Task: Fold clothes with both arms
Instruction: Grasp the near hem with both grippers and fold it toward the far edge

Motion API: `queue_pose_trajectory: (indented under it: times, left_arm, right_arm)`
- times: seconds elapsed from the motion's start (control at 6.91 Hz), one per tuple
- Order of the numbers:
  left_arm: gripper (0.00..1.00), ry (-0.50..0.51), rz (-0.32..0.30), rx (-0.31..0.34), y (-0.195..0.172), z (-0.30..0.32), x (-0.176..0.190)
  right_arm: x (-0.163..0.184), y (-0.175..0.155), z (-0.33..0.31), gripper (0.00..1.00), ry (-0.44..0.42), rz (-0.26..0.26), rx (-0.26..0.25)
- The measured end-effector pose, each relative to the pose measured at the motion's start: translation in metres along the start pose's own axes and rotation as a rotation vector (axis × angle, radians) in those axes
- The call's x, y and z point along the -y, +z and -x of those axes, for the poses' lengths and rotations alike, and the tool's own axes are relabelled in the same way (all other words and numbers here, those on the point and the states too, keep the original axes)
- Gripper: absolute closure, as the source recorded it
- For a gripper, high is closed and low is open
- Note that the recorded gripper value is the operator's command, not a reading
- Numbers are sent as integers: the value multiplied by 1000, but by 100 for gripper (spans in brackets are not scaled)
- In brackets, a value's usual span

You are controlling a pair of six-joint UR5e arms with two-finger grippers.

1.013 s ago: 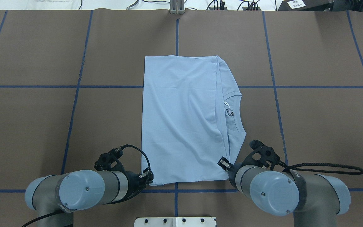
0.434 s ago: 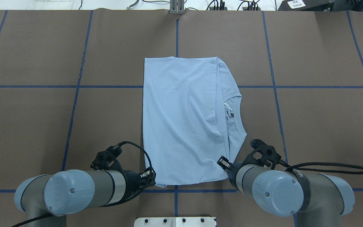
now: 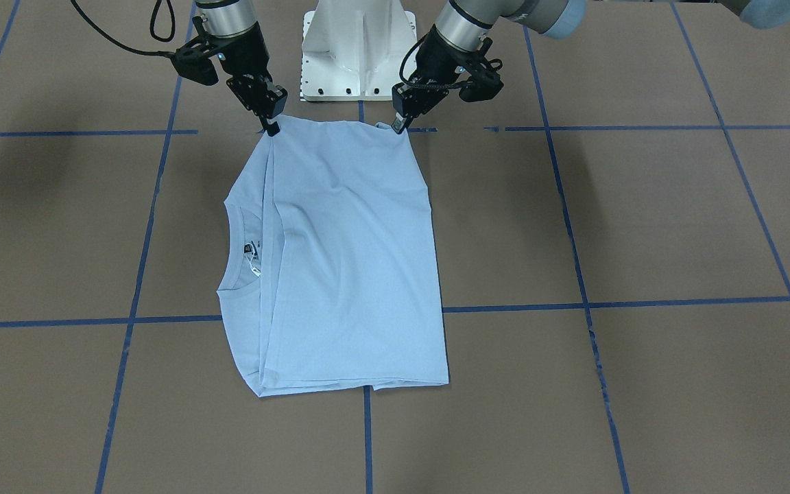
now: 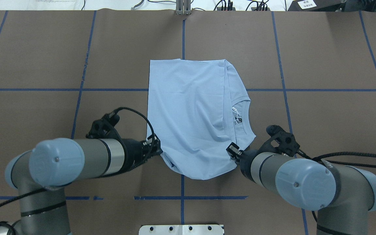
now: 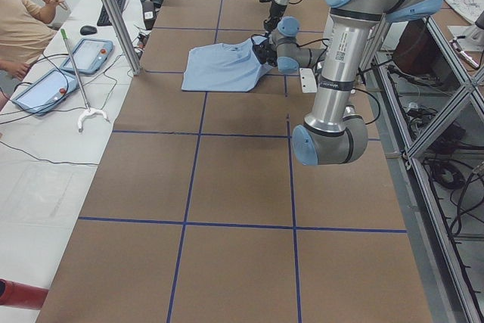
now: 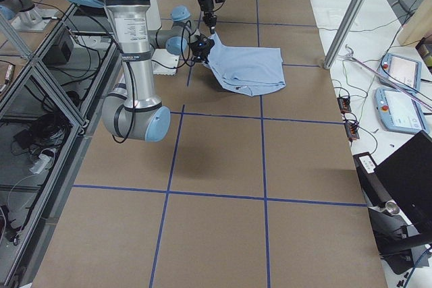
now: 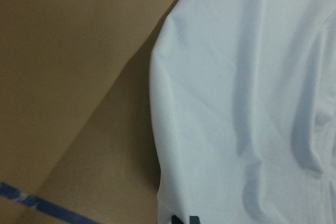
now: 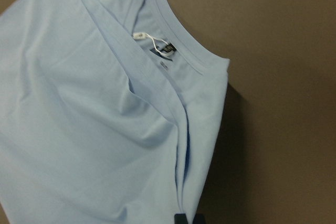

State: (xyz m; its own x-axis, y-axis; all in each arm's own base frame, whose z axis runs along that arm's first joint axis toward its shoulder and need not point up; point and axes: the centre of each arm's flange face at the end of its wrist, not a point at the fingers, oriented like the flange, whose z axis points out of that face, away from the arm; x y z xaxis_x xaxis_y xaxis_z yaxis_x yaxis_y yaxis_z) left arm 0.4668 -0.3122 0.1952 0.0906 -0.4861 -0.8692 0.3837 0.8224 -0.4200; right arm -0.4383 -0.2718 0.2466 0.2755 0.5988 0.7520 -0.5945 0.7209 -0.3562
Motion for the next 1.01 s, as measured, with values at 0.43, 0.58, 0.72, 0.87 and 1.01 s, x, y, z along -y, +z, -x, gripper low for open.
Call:
queue_pose_trajectory:
  times: [0.43, 0.58, 0.72, 0.87, 1.01]
  left_arm:
    - [100, 101, -152, -57, 4, -59, 81]
    - [100, 99, -191, -49, 28, -76, 102]
    - [100, 113, -217, -44, 49, -87, 119]
    - [100, 145, -237, -44, 65, -92, 135]
    - [100, 183, -260, -40, 78, -94, 153]
  right_arm:
    - [83, 16, 69, 100, -28, -122, 18]
    - [117, 29, 95, 100, -16, -130, -6]
    - [142, 45, 118, 100, -5, -138, -31]
    - [159, 65, 138, 100, 1, -146, -62]
    - [176, 90, 159, 92, 2, -149, -80]
